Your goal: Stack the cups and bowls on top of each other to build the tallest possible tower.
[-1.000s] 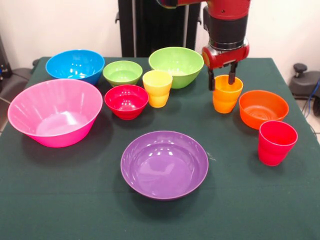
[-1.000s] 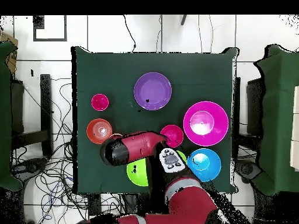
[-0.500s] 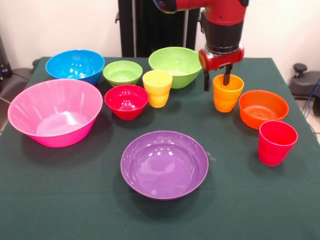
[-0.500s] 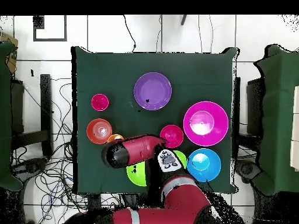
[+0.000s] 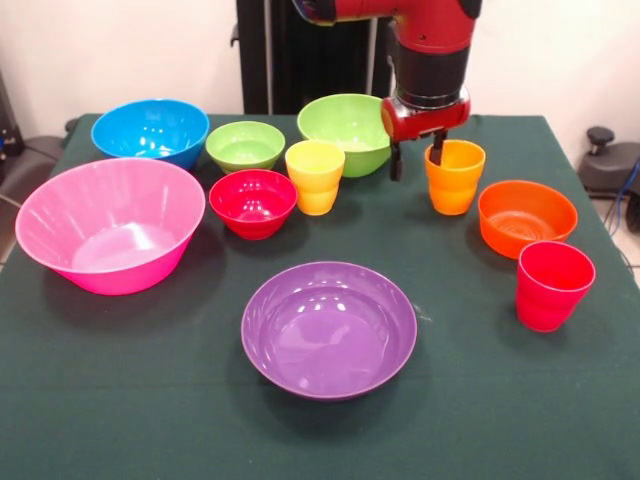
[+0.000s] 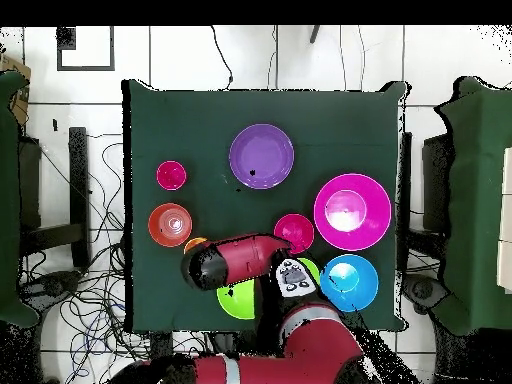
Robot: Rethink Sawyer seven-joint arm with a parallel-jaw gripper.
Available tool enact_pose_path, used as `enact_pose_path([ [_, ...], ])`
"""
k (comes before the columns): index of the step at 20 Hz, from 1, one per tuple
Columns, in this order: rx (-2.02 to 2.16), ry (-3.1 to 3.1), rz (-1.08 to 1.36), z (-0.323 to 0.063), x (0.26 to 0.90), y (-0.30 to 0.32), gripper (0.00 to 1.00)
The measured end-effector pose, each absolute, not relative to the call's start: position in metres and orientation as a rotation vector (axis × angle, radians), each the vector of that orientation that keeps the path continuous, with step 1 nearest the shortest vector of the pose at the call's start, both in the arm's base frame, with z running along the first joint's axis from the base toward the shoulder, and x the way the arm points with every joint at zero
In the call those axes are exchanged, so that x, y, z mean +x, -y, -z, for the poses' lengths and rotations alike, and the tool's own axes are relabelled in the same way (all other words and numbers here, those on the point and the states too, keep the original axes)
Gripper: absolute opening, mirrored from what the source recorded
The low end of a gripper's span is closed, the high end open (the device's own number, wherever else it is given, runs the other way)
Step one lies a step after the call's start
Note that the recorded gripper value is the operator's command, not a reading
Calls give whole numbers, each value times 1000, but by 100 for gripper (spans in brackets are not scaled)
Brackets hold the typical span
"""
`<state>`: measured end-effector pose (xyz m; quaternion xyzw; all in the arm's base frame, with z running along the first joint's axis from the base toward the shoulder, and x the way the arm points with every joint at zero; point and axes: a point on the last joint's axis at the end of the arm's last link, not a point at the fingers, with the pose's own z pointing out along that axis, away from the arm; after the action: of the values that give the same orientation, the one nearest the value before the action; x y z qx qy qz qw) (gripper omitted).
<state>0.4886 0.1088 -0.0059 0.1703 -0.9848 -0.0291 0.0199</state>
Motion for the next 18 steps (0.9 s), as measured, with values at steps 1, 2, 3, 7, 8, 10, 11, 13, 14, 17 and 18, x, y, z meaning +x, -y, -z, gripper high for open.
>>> enact_pose_path([
  [1, 527, 3056, 88, 6, 489, -108, 100],
  [2, 525, 3060, 84, 7, 489, -107, 100],
  [3, 522, 3063, 80, 8, 490, -105, 100],
  [7, 516, 3069, 67, 15, 489, -102, 100],
  [8, 514, 3071, 64, 17, 488, -101, 100],
  [10, 509, 3071, 62, 21, 487, -99, 100],
  [11, 508, 3070, 62, 23, 486, -98, 100],
  [13, 504, 3068, 66, 27, 484, -98, 100],
  [14, 504, 3066, 69, 29, 482, -99, 100],
  [17, 502, 3065, 77, 33, 480, -100, 100],
  [18, 502, 3065, 77, 34, 480, -100, 100],
])
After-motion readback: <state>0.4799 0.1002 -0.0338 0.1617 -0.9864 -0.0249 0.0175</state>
